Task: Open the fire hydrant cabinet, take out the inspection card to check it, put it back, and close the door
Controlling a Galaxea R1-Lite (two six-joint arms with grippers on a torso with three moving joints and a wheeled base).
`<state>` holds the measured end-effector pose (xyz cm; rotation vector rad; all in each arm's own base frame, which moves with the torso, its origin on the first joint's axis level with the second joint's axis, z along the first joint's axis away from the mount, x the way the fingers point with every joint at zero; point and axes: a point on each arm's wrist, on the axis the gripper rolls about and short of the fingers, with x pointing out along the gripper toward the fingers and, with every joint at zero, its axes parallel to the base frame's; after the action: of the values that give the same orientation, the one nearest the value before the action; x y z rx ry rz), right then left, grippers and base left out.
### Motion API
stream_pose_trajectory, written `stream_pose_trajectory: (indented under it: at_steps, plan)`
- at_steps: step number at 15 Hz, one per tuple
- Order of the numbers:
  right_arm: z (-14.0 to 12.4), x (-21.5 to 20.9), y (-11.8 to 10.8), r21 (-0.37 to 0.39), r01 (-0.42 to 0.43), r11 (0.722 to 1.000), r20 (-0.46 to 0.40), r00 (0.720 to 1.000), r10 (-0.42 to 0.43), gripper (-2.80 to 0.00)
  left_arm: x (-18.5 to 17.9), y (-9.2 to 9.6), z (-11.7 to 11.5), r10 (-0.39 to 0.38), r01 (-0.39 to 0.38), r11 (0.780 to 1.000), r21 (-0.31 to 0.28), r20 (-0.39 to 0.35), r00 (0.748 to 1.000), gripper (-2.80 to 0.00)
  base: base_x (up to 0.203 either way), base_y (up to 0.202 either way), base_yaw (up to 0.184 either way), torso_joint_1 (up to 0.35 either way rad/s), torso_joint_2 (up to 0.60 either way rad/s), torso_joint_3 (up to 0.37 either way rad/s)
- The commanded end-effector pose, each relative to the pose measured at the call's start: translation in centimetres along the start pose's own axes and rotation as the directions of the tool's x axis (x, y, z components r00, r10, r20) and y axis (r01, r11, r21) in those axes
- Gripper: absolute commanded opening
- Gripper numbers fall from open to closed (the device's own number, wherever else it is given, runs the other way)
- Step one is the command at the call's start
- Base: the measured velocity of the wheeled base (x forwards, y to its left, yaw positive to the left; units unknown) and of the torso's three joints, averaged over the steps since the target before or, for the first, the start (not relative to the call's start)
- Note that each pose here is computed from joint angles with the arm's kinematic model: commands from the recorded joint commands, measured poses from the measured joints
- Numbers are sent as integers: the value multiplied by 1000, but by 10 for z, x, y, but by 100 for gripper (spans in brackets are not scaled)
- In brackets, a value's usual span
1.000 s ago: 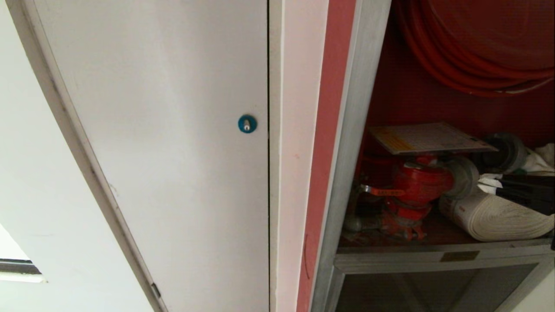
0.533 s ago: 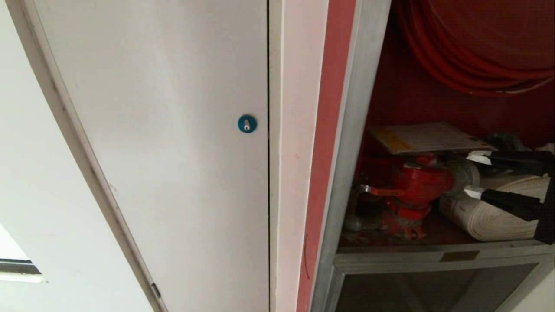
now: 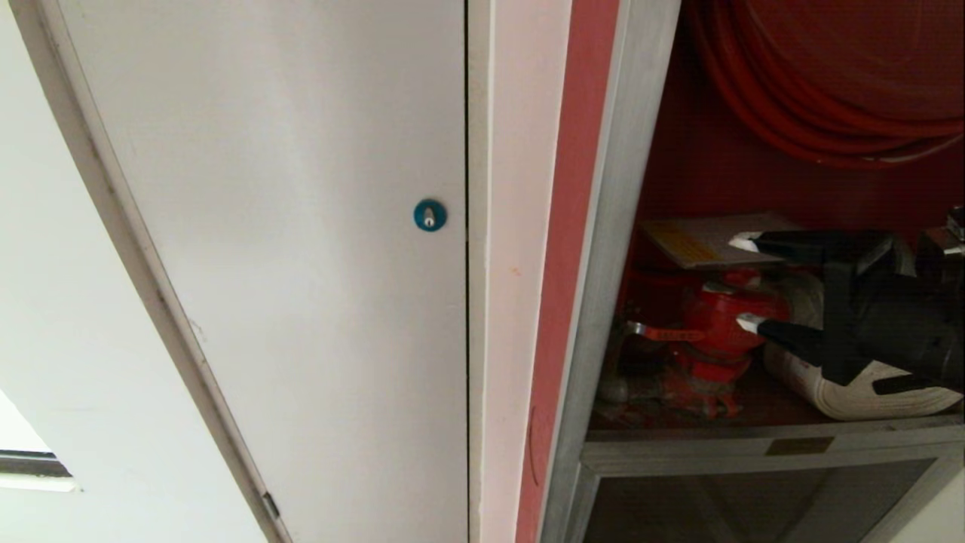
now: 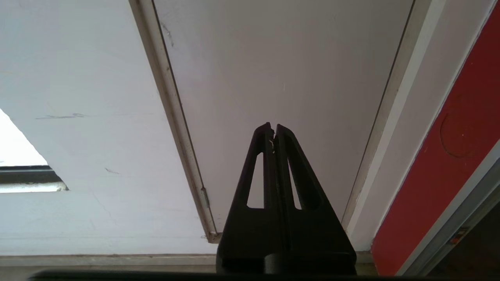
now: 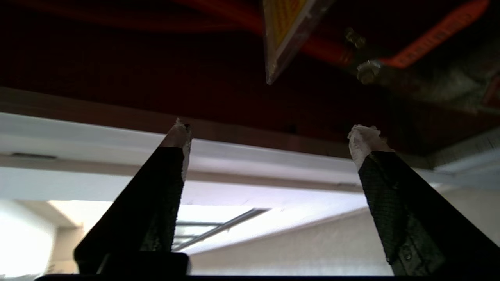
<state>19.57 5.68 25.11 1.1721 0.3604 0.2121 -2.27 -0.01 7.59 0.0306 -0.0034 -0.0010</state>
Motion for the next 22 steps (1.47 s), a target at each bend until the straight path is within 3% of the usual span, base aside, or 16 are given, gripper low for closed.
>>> stream_pose_trajectory:
  at_steps: [1, 4, 12, 22]
  plan:
    - [-10, 16, -1, -25, 36, 999, 19, 999, -35, 0, 0, 0, 0, 0, 0, 1000, 0, -2, 1000, -280, 0, 0, 0, 0, 0, 0]
    - [-12, 31, 1, -93, 83, 992, 130, 989, -70, 0, 0, 0, 0, -1, 1, 1000, 0, -2, 1000, -280, 0, 0, 0, 0, 0, 0]
    - [4, 37, 6, -75, 85, 994, 218, 974, -67, 0, 0, 0, 0, -1, 1, 1000, 0, -2, 1000, -280, 0, 0, 0, 0, 0, 0]
    - [18, 49, 5, -18, 76, 997, 220, 973, -70, 0, 0, 0, 0, -1, 1, 1000, 0, -2, 1000, -280, 0, 0, 0, 0, 0, 0]
